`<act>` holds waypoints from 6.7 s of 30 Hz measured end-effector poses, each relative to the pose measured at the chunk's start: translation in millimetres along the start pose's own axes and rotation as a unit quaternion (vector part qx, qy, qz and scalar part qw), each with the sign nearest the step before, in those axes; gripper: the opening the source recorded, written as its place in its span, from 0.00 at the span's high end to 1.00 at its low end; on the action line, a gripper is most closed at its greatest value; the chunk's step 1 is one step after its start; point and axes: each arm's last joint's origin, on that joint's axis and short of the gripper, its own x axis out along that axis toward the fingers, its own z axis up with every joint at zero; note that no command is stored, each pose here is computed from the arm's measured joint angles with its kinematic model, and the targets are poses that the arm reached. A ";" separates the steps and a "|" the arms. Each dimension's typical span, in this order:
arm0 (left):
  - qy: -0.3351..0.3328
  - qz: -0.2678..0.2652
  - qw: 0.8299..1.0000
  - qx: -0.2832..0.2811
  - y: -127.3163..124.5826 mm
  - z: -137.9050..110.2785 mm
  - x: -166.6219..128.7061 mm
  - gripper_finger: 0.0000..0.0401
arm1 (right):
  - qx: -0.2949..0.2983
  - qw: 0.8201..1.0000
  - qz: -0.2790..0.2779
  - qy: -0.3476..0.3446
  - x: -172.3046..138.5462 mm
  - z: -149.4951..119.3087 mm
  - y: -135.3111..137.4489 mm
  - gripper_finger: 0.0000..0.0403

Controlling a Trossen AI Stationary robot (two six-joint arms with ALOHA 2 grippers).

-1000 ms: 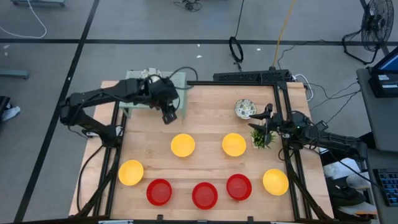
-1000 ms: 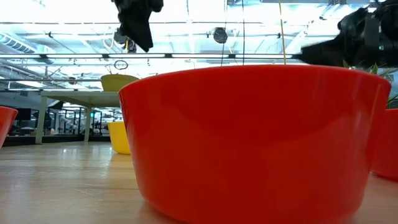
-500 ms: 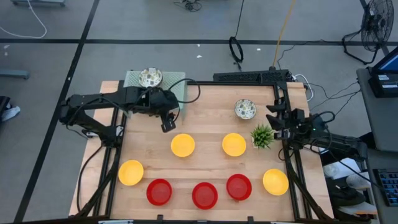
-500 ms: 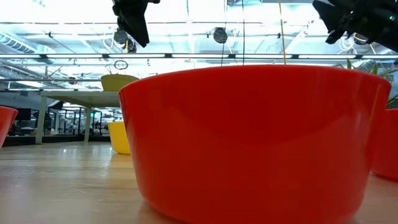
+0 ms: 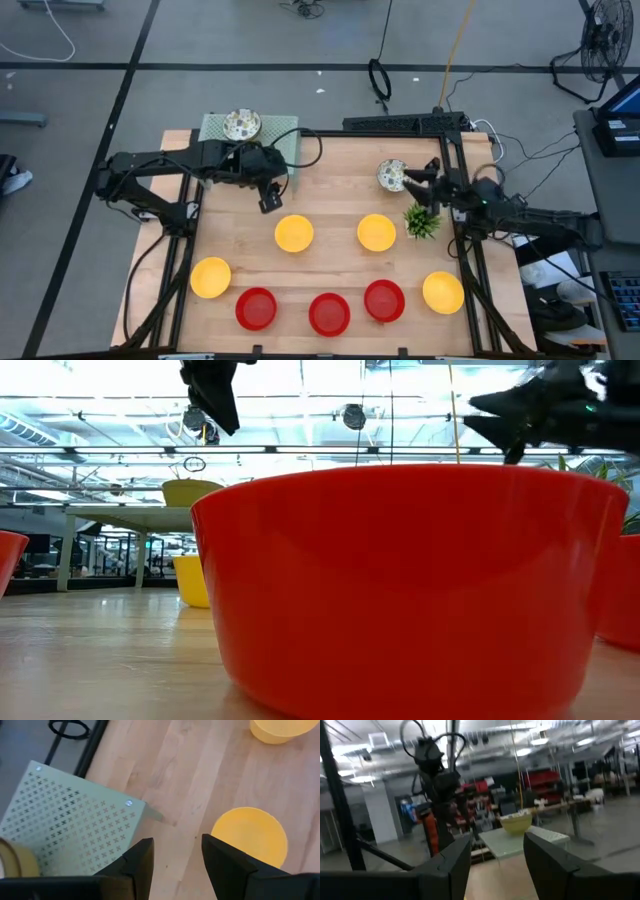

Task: Pick & Place Mini bowls
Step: Stack the white bowl on the white bowl on the shelf

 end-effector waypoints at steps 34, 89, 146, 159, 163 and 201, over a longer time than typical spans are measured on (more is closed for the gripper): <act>0.002 0.008 1.000 -0.013 0.5 -0.6 0.1 0.58 | -0.022 0.843 -0.277 0.461 94.7 -59.5 -29.7 0.58; -0.007 0.007 1.000 -0.014 0.3 1.1 0.1 0.58 | -0.040 0.866 -0.071 0.494 131.0 -101.3 13.8 0.98; -0.102 -0.047 0.990 0.088 -20.3 -3.8 65.0 0.58 | -0.112 0.894 -0.002 0.433 132.5 36.0 57.1 0.67; -0.213 -0.093 0.966 0.114 -32.0 -25.7 108.6 0.58 | -0.076 0.946 0.005 0.315 67.7 27.2 43.6 0.67; -0.200 -0.110 0.967 0.110 -37.6 -27.8 120.3 0.58 | -0.054 0.963 0.009 0.265 51.7 18.0 39.0 0.67; -0.105 -0.079 0.968 0.212 -77.6 -20.8 219.2 0.94 | -0.026 0.979 0.016 0.200 11.8 -17.8 25.4 0.66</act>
